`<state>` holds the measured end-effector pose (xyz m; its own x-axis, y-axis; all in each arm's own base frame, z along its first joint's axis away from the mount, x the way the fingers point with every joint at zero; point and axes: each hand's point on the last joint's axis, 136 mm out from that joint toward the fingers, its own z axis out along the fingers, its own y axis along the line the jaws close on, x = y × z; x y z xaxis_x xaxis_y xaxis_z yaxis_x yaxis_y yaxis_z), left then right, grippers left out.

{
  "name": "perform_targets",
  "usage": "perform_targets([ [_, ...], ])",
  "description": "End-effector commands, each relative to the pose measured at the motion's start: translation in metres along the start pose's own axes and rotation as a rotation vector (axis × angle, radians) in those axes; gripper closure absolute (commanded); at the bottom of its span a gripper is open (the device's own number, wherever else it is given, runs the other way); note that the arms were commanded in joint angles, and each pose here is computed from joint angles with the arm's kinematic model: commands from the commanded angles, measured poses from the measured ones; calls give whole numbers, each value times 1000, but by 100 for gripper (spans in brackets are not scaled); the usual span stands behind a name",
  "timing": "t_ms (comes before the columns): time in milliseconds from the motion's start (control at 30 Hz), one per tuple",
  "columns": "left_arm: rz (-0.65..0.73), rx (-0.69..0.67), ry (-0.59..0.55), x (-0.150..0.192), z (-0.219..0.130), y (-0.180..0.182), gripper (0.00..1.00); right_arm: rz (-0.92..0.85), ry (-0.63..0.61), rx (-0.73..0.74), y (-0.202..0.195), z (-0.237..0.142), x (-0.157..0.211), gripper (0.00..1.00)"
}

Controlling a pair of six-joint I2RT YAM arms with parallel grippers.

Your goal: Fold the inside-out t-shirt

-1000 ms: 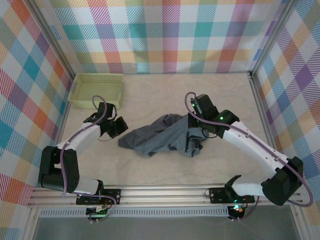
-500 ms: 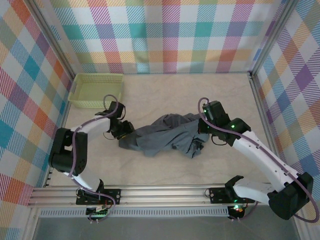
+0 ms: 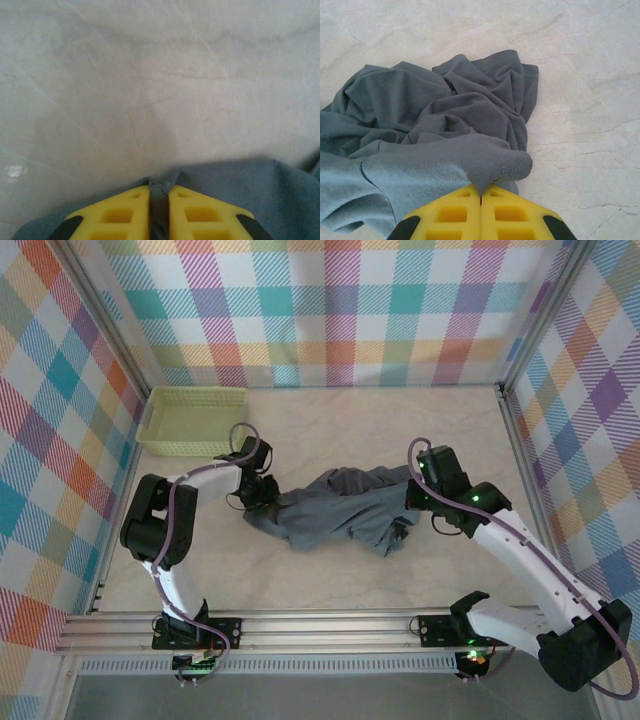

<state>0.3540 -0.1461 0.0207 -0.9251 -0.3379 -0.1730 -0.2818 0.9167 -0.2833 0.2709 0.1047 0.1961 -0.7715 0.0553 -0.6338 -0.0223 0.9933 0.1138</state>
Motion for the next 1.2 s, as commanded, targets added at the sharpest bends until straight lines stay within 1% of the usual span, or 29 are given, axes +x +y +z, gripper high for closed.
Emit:
perform_targets([
  [0,8,-55,-6,-3,-2,5,98,34,-40,9,-7,-14,-16,100],
  [33,11,-53,-31,-11,-13,1,100,46,-54,13,-10,-19,-23,100],
  [67,17,-43,-58,-19,-27,-4,100,56,-70,15,-12,-24,-30,100],
  [167,39,20,-198,-54,-95,-29,100,72,-157,8,-17,-51,-64,100],
  [233,55,97,-332,-79,-163,-50,100,69,-251,-12,-16,-82,-95,100],
  [300,78,177,-470,-93,-233,-68,100,59,-359,-20,-16,-119,-123,100],
  [333,90,232,-550,-97,-276,-77,100,58,-419,-20,-17,-140,-138,100],
  [433,110,357,-764,-93,-378,-86,100,57,-571,-10,-23,-197,-169,100],
  [500,118,414,-874,-85,-427,-84,100,57,-657,-14,-26,-230,-183,100],
  [533,126,437,-911,-80,-444,-83,100,57,-698,-26,-26,-245,-189,100],
  [600,141,446,-932,-73,-457,-80,100,53,-763,-48,-25,-266,-197,100],
  [667,152,431,-912,-71,-451,-79,100,54,-793,-53,-25,-277,-201,100],
  [700,157,420,-891,-70,-443,-78,100,48,-796,-56,-24,-278,-202,100],
  [833,146,354,-837,-71,-413,-69,100,26,-766,-42,-21,-266,-204,100],
  [900,142,332,-827,-72,-407,-66,100,15,-746,-26,-21,-259,-205,100],
  [967,146,323,-820,-73,-406,-66,100,14,-741,-25,-21,-259,-204,100],
  [1067,175,369,-818,-66,-415,-72,100,8,-772,-64,-18,-274,-203,100],
  [1167,201,446,-847,-51,-433,-75,100,15,-811,-96,-20,-299,-199,100],
])
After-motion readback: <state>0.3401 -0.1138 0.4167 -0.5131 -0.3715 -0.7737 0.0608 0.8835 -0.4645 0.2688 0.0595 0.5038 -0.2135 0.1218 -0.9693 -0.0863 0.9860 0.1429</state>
